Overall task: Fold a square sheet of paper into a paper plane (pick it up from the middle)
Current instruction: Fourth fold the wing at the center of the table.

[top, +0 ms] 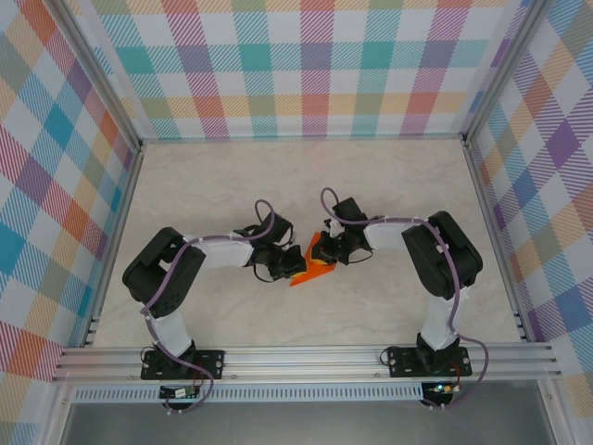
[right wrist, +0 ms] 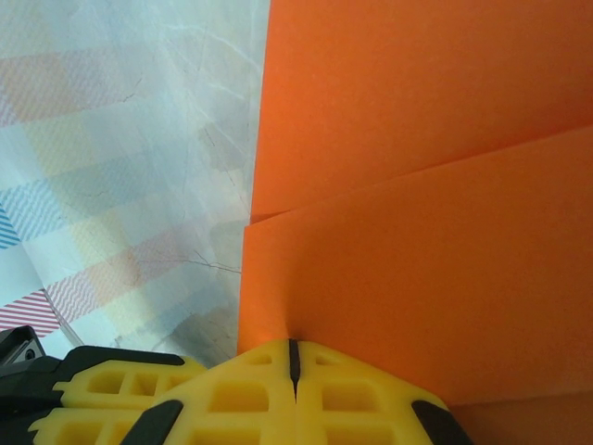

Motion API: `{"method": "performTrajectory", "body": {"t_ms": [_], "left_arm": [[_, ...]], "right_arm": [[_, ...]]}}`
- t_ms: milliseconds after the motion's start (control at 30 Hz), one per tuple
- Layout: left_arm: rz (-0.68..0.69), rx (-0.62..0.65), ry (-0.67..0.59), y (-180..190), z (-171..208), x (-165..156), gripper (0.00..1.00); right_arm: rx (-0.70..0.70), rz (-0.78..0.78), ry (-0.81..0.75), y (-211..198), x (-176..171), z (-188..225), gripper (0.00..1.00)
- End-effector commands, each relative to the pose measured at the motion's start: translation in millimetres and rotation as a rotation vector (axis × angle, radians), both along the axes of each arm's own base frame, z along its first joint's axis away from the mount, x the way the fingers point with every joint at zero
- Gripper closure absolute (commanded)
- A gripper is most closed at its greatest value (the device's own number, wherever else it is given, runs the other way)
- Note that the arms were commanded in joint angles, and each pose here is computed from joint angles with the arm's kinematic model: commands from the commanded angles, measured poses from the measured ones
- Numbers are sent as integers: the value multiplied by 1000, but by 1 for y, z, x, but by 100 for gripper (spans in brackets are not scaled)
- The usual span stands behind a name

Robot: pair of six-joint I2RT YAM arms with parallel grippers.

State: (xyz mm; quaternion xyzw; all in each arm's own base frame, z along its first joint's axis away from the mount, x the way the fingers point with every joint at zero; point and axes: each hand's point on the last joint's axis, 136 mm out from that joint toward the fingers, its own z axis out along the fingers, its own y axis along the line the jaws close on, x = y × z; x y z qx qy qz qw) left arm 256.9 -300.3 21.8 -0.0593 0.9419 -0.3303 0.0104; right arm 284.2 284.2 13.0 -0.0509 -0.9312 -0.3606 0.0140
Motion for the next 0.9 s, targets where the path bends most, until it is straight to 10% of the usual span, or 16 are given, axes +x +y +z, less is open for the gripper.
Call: {"method": "performTrajectory", "body": {"t_ms": [0,867], "left_arm": [[9,109,70,21,-30,-17,93],[8,79,53,29,-20,-30,93]], "right_arm": [[-221,-31,125,-38,-27,-51,100],[-237,-27,134,-39,-28,-54,100]]}}
